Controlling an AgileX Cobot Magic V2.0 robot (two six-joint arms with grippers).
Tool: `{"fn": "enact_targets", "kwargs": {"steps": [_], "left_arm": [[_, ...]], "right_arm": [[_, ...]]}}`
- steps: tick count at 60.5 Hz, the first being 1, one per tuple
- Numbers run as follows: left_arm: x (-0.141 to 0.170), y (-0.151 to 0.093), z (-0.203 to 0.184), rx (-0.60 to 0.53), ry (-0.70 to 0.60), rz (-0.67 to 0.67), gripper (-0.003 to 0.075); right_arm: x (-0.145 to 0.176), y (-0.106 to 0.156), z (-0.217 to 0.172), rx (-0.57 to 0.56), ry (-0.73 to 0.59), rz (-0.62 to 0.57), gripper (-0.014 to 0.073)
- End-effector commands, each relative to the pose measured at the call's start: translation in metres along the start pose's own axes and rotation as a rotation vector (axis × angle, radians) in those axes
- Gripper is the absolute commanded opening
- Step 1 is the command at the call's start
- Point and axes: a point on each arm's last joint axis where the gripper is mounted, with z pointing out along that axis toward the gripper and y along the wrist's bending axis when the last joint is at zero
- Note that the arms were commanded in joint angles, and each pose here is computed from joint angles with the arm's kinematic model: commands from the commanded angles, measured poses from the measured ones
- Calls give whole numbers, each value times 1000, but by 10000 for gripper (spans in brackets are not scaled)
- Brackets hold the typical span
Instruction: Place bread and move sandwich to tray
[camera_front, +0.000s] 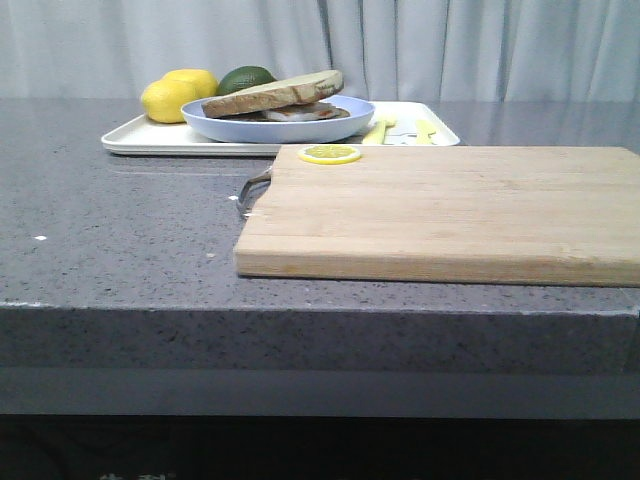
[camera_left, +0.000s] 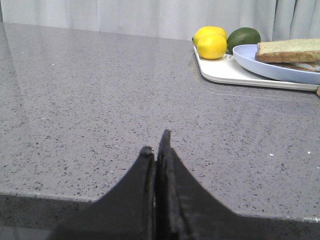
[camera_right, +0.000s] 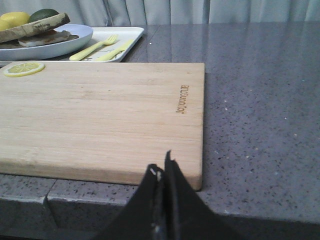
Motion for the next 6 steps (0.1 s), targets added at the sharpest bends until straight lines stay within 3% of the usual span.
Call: {"fn": "enact_targets", "kwargs": {"steps": [1,6], "left_arm": [[-5,0,-1,4,-98,-19,-19],[-5,0,-1,4,-98,-19,-19]], "right_arm": [[-8,0,-2,6,-89,-5,-68],[-8,0,-2,6,-89,-5,-68]]}}
